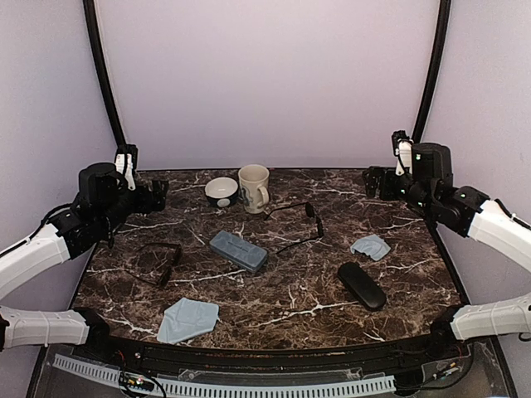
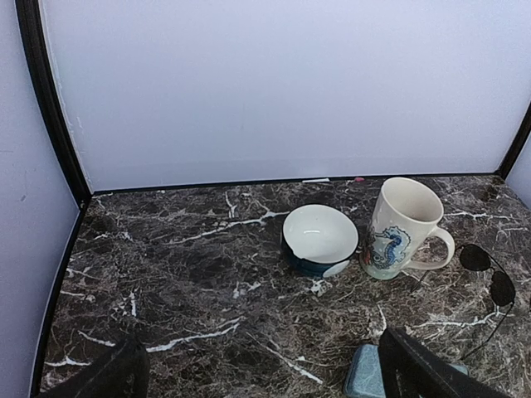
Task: Organize the sunglasses
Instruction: Pick up the sunglasses case from the center of the board.
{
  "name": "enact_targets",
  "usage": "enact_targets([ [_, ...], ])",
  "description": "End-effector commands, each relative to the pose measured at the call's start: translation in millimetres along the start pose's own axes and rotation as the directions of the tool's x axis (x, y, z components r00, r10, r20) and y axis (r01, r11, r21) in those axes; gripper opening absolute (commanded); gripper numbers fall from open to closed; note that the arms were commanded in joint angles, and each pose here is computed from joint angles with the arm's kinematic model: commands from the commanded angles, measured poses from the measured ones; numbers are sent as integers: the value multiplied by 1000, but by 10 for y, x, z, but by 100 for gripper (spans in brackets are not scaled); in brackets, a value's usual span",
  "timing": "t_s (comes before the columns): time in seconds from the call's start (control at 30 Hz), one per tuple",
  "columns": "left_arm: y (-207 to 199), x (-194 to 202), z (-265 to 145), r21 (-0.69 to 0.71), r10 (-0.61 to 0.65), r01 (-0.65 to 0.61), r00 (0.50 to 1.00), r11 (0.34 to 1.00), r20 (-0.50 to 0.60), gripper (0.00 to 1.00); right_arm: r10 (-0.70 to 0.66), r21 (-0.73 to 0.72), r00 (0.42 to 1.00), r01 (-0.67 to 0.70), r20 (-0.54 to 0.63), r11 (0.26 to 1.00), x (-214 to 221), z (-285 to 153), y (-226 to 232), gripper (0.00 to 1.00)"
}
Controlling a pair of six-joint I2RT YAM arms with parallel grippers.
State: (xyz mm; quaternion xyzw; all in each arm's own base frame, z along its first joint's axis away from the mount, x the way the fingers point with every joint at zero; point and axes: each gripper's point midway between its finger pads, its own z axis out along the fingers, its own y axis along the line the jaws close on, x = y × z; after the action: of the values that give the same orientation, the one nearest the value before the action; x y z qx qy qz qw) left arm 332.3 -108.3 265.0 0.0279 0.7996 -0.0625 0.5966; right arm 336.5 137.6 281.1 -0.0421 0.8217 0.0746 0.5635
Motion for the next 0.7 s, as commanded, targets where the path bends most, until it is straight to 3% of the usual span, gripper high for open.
enact_targets([
  [0.0, -9, -48, -7, 0, -4, 4, 1000, 1000, 14, 99, 6, -15, 999, -6, 36, 1000, -98, -42, 36, 100],
  [0.47, -43, 3, 16, 17, -22, 22, 1000, 1000, -6, 99, -20, 44, 999, 22, -36, 999, 12, -26, -57, 100],
  [0.67, -34, 72, 55, 7, -31, 31, 999, 999, -22, 99, -67, 70, 980, 81, -189, 994, 347, 59, -101, 100],
])
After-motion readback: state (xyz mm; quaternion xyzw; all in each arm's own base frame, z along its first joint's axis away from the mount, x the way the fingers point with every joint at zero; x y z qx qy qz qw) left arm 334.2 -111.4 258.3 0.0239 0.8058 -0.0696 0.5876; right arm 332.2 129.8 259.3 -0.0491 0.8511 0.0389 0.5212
